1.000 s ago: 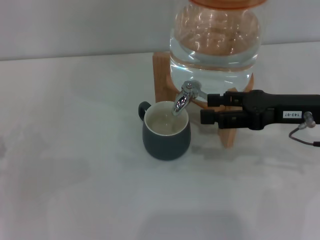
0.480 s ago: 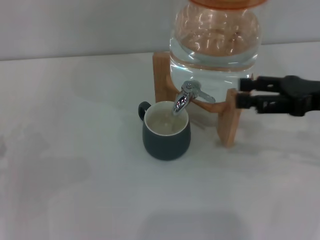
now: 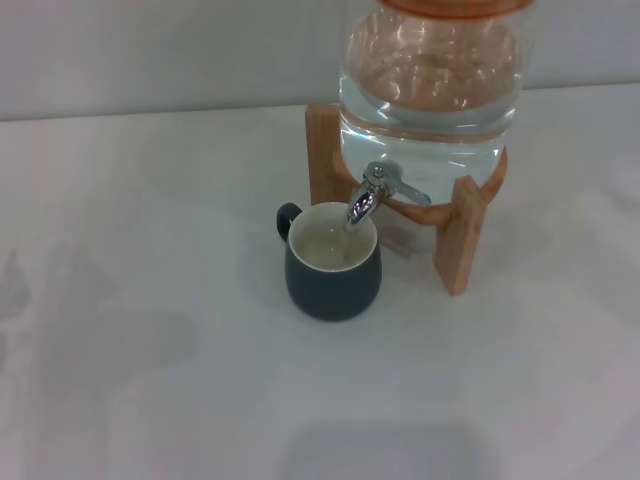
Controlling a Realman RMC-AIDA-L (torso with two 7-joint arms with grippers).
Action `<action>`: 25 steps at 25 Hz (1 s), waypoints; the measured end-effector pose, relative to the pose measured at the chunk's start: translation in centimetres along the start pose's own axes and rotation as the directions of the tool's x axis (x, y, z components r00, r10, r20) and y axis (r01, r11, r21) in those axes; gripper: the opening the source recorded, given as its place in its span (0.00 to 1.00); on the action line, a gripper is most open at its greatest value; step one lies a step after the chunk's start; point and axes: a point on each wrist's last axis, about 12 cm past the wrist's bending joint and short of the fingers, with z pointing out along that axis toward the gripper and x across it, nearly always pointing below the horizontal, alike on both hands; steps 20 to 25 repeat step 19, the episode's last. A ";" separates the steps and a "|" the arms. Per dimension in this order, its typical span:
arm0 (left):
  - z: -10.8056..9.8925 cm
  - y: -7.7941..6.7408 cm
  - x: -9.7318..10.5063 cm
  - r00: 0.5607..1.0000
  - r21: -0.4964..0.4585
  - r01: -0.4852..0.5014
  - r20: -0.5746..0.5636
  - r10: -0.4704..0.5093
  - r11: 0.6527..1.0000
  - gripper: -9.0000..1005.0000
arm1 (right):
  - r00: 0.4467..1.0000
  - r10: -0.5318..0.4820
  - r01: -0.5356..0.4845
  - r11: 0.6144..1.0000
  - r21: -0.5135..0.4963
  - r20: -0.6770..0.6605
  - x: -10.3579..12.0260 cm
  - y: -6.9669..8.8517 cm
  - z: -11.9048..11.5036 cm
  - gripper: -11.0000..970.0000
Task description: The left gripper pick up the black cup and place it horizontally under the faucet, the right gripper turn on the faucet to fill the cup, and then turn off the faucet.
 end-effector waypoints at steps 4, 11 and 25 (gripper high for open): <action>-0.3 -0.4 -0.5 1.000 0.019 0.007 0.013 -0.008 1.000 0.28 | 0.996 0.031 -0.044 0.986 0.158 0.084 0.0 -2.6 -2.7 0.87; -1.5 -0.8 -0.9 0.999 0.048 0.010 0.031 -0.011 0.999 0.28 | 0.993 0.023 -0.049 0.974 0.220 0.119 1.0 -3.1 -3.8 0.87; -1.9 0.0 -1.6 0.994 0.130 0.100 0.038 -0.106 0.987 0.28 | 0.992 0.011 -0.044 0.965 0.259 0.126 1.6 -3.2 -3.4 0.87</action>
